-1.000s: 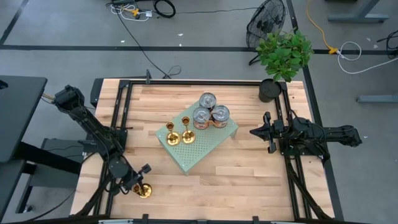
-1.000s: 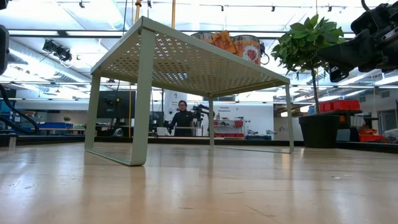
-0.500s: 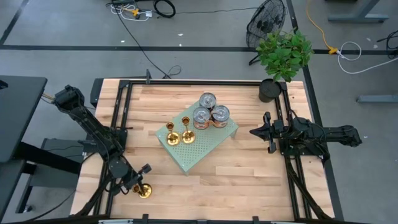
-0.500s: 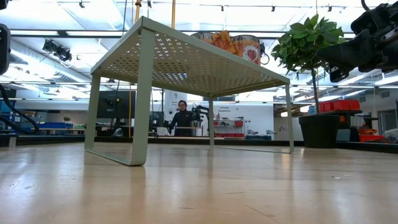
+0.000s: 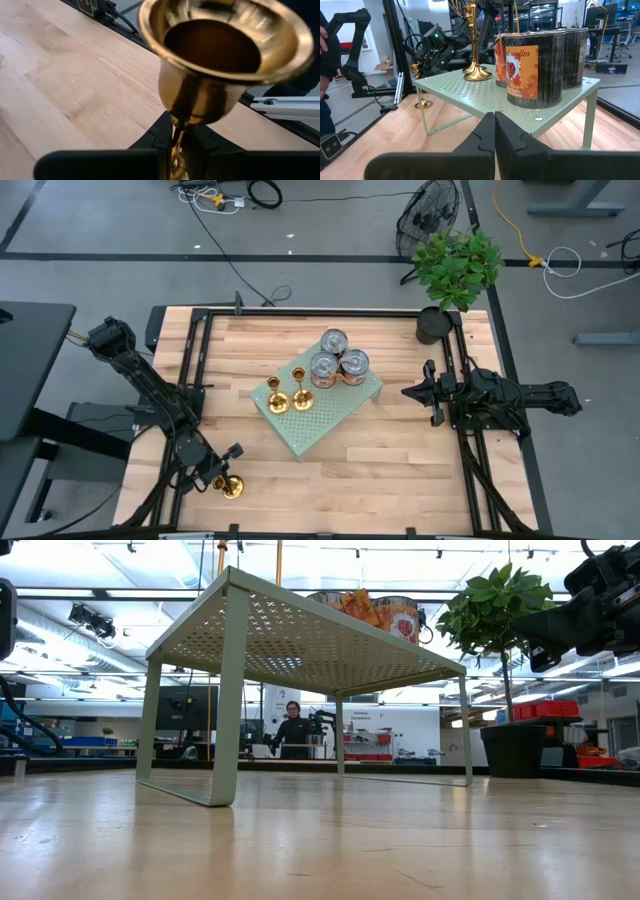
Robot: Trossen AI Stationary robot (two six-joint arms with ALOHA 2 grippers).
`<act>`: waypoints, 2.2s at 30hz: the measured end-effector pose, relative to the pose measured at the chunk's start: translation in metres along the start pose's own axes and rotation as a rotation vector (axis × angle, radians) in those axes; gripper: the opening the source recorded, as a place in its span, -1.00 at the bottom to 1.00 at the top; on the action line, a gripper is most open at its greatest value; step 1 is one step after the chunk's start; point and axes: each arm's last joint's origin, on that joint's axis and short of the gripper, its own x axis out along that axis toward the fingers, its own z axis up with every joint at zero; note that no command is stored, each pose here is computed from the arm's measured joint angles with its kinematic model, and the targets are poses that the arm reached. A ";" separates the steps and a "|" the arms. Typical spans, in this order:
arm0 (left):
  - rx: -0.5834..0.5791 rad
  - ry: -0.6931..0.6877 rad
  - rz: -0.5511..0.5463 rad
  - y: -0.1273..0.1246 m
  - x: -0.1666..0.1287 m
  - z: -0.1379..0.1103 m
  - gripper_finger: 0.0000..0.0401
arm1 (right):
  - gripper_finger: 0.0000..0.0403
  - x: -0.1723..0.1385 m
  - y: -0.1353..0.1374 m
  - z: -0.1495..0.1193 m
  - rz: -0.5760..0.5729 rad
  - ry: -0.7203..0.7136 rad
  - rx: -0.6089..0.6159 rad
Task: Pick & Place candle stick holders
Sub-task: Put the gold candle holder on the shelf
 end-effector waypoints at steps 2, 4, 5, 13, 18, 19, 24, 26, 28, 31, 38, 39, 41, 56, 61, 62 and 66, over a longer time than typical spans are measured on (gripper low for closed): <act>0.000 0.000 0.000 0.000 0.000 0.000 -0.84 | -0.99 0.000 0.000 0.000 -0.001 0.000 0.000; 0.000 0.000 0.000 0.000 0.000 0.000 -0.83 | -0.99 0.000 0.000 0.000 0.000 0.000 0.000; 0.000 0.000 0.000 0.000 0.000 0.000 -0.83 | -0.99 0.000 0.000 0.000 0.000 0.000 0.000; 0.000 0.000 -0.001 0.000 0.000 0.000 -0.86 | -0.99 0.000 0.000 0.000 0.000 0.000 0.000; 0.000 0.000 -0.001 0.000 0.000 0.000 -0.85 | -0.99 0.000 0.000 0.000 0.000 0.000 0.000; 0.000 0.000 -0.001 0.000 0.000 0.000 -0.85 | -0.99 0.000 0.000 0.000 0.000 0.000 0.000; -0.001 0.000 -0.001 0.000 0.000 0.000 -0.87 | -0.99 0.000 0.000 0.000 0.000 0.000 0.000; 0.000 0.000 -0.001 0.000 0.000 0.000 -0.86 | -0.99 0.000 0.000 0.000 -0.001 0.000 0.000; -0.001 0.000 -0.001 0.000 0.000 0.000 -0.86 | -0.99 0.000 0.000 0.000 0.000 0.000 0.000; 0.000 0.000 0.000 0.000 0.000 0.000 -0.88 | -0.99 0.000 0.000 0.000 -0.001 0.000 0.000; 0.000 -0.001 -0.001 0.000 0.000 0.000 -0.87 | -0.99 0.000 0.000 0.000 0.000 0.000 0.000; 0.000 -0.001 -0.001 0.000 0.000 0.000 -0.88 | -0.99 0.000 0.000 0.000 -0.001 0.000 0.000; -0.001 -0.001 -0.001 0.000 0.000 0.000 -0.89 | -0.99 0.000 0.000 0.000 -0.001 0.000 0.000; -0.001 -0.002 0.000 0.000 0.000 0.000 -0.89 | -0.99 0.000 0.000 0.000 -0.001 0.000 0.000; -0.001 -0.002 -0.001 0.000 0.000 0.000 -0.90 | -0.99 0.000 0.000 0.000 0.000 0.000 0.000; 0.000 -0.002 -0.001 0.000 0.000 0.000 -0.90 | -0.99 0.000 0.000 0.000 0.000 0.000 0.000; 0.000 -0.002 -0.001 0.000 0.000 0.000 -0.90 | -0.99 0.000 0.000 0.000 -0.001 0.000 0.000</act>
